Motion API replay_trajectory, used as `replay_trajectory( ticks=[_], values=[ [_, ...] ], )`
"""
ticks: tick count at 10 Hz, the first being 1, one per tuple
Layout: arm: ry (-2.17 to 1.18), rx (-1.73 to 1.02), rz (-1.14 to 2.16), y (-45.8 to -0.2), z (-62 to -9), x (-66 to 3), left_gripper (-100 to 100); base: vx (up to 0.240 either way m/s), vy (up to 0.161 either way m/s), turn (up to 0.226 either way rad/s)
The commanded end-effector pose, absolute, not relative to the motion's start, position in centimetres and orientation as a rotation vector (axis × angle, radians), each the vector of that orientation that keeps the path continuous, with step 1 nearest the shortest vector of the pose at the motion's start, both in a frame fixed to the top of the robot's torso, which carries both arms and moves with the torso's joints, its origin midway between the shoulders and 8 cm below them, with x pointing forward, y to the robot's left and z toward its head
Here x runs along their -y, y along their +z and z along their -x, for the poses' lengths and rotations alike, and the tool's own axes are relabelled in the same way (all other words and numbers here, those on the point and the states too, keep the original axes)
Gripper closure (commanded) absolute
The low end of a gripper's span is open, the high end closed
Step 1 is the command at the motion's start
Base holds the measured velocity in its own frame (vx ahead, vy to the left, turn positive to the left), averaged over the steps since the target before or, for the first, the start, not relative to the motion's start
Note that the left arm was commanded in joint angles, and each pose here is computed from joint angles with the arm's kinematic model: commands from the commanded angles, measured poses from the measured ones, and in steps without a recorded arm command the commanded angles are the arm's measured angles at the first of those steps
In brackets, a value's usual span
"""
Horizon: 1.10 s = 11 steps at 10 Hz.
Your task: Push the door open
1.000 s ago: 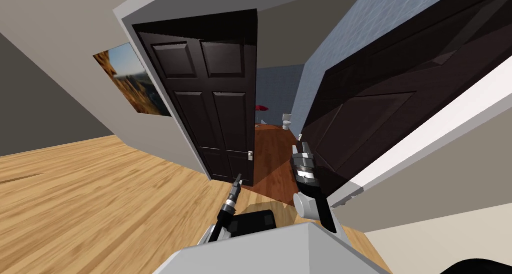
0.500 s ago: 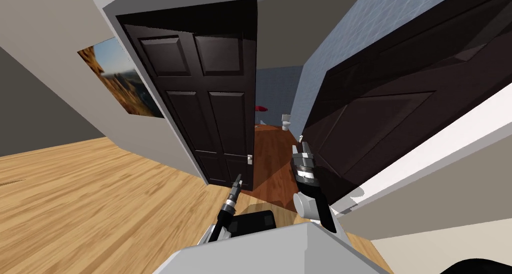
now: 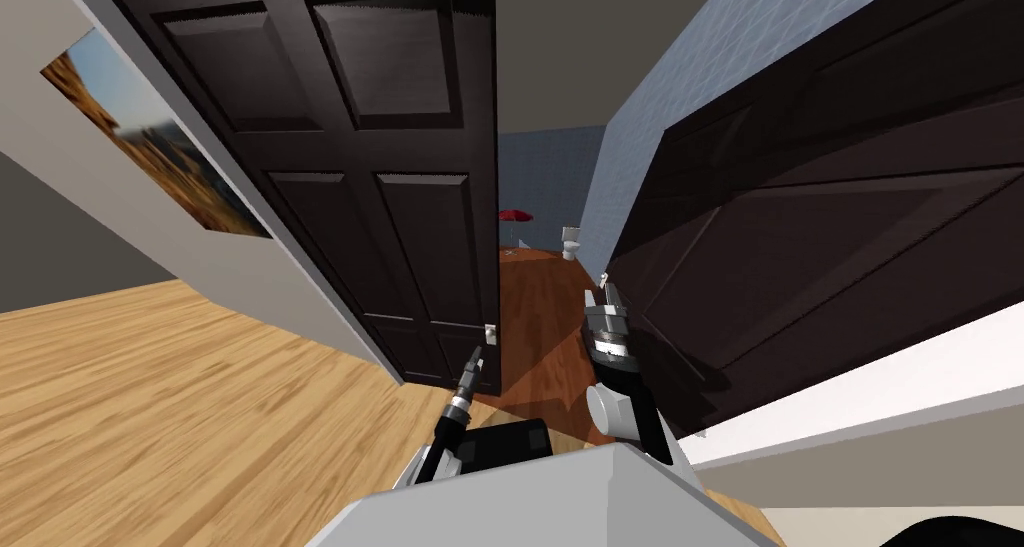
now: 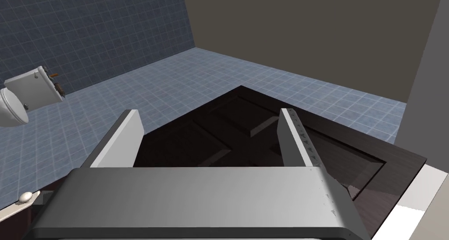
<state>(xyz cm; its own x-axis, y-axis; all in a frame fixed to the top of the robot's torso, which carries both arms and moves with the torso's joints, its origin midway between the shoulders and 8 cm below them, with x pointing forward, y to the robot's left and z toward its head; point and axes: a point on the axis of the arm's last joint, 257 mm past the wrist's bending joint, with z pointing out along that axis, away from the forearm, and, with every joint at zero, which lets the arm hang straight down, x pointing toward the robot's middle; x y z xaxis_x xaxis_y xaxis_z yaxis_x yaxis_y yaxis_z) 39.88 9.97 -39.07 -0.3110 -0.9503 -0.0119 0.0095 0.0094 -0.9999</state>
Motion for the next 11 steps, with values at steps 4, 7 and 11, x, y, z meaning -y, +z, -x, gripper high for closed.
replay_trajectory(
  ticks=[4, 7, 11],
  values=[
    [-1.429, -1.423, 1.043, -39.16, -40.43, -10.00, -100, 0.191, -0.060, -0.028],
    [-1.430, -1.422, 1.044, -39.16, -40.44, -9.99, 100, 0.082, -0.027, -0.002],
    [-1.430, -1.422, 1.044, -39.16, -40.44, -9.99, 100, -0.015, 0.005, -0.004]
  ],
)
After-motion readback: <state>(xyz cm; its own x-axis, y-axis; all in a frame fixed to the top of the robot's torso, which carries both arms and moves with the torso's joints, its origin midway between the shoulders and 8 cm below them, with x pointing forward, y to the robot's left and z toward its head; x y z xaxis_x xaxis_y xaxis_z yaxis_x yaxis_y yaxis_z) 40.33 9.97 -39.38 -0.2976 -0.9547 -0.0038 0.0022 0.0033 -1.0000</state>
